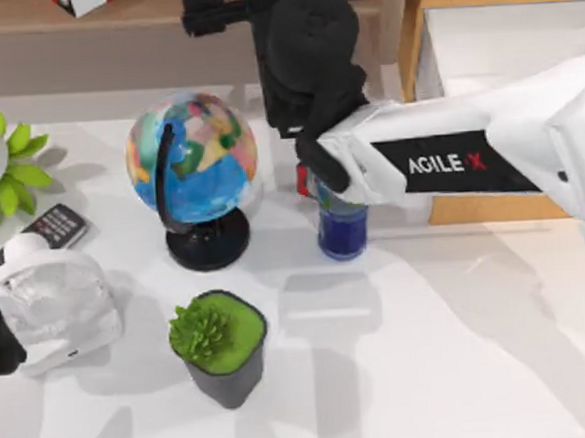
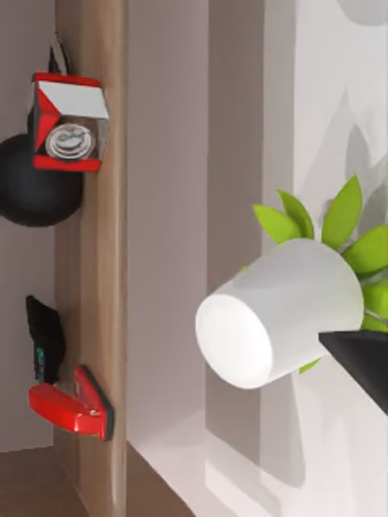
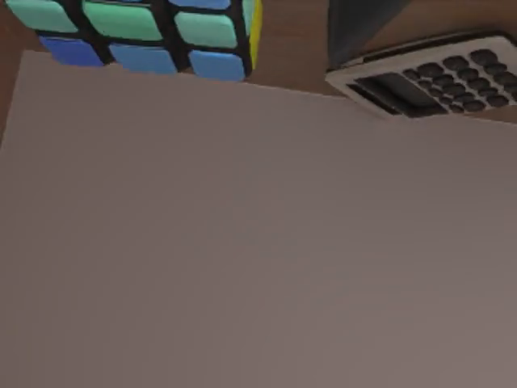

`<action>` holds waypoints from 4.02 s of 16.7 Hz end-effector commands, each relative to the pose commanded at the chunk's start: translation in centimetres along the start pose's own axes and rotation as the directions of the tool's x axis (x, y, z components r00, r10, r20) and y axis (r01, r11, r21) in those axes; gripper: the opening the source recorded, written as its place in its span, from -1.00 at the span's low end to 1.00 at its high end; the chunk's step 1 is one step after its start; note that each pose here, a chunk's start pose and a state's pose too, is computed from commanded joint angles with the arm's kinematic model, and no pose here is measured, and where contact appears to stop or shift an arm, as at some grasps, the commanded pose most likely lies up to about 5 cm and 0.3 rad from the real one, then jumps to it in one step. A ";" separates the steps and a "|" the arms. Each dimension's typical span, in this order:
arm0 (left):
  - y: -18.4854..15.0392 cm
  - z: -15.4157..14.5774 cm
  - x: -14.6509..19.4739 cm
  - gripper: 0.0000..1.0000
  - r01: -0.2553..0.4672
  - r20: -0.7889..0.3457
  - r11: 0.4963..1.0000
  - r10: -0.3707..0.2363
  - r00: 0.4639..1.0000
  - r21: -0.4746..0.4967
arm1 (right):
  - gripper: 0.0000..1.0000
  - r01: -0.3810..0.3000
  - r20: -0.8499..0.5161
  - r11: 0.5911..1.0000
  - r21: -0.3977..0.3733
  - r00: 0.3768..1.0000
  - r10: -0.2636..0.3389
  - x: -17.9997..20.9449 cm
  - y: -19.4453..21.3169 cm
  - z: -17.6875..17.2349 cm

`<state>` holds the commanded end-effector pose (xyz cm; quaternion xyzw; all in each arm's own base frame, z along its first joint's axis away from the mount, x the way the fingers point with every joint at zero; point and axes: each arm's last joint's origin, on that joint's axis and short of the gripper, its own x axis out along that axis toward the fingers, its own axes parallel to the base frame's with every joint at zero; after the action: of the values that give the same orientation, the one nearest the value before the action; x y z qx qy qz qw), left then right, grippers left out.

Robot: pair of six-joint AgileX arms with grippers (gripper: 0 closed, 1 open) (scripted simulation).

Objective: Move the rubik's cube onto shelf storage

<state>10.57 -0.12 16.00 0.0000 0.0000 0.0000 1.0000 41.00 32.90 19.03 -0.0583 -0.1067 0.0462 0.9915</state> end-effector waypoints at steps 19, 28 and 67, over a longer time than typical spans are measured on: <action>0.0 0.0 0.0 1.00 0.000 0.000 1.000 0.000 1.000 0.000 | 1.00 -0.130 -0.131 0.245 -0.961 0.991 0.012 -22.0 -20.4 -6.8; 0.0 0.0 0.0 1.00 0.000 0.000 1.000 0.000 1.000 0.000 | 1.00 -0.216 -0.227 0.124 -0.969 0.970 -0.083 -22.5 -22.6 -8.8; 0.0 0.0 0.0 1.00 0.000 0.000 1.000 0.000 1.000 0.000 | -1.00 -0.214 -0.225 0.125 -0.969 0.971 -0.085 -17.3 -23.1 -9.9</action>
<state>10.57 -0.12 16.00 0.0000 0.0000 0.0000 1.0000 28.16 7.25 8.71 -0.7073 0.0050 0.0004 0.7069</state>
